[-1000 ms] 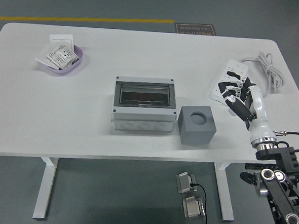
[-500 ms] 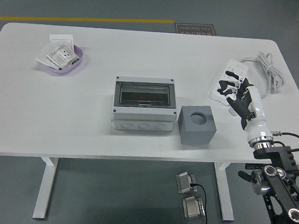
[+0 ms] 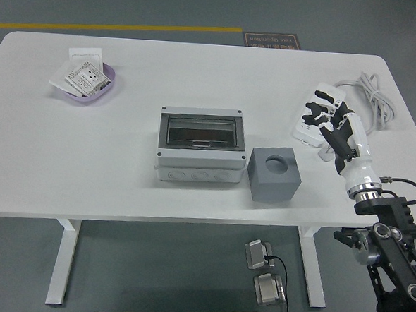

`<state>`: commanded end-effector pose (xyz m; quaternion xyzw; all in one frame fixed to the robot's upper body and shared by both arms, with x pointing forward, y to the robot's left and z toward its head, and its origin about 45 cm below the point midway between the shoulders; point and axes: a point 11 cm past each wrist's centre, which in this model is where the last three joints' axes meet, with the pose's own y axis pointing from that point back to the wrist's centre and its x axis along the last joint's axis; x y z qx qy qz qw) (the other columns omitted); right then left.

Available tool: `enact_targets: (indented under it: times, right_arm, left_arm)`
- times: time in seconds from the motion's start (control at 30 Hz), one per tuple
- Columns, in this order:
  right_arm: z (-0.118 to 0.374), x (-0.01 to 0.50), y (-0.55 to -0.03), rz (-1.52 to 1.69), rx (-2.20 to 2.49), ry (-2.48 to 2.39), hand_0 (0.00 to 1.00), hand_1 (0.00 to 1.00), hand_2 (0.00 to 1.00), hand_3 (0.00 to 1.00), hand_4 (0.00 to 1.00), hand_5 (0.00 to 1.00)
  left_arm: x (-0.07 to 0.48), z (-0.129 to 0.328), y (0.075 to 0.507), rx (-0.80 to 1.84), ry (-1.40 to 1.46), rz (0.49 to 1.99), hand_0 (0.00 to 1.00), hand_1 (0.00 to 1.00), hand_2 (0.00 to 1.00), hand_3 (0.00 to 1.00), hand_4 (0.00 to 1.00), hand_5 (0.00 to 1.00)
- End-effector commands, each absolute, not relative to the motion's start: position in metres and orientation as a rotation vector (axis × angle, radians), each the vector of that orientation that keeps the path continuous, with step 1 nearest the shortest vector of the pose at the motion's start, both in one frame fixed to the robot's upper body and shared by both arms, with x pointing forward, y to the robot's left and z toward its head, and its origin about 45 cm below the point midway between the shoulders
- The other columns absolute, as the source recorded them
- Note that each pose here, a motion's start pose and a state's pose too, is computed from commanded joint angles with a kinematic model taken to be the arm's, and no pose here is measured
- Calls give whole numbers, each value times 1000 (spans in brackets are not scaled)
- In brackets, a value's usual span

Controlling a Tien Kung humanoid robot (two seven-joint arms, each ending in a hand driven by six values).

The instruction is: Pick up the cylinder from the cube,place it in the box,flap close box

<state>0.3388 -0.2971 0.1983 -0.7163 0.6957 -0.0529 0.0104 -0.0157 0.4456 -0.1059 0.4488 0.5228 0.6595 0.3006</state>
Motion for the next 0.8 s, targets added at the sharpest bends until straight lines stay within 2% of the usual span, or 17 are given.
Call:
enact_targets:
  times: [0.8]
  right_arm:
    - [208,341,-301,-197,-2240,2153,591,603,694,770,896,536]
  left_arm:
    - [-16,-107,444,1192,1393,1744,636,669,649,660,730,316]
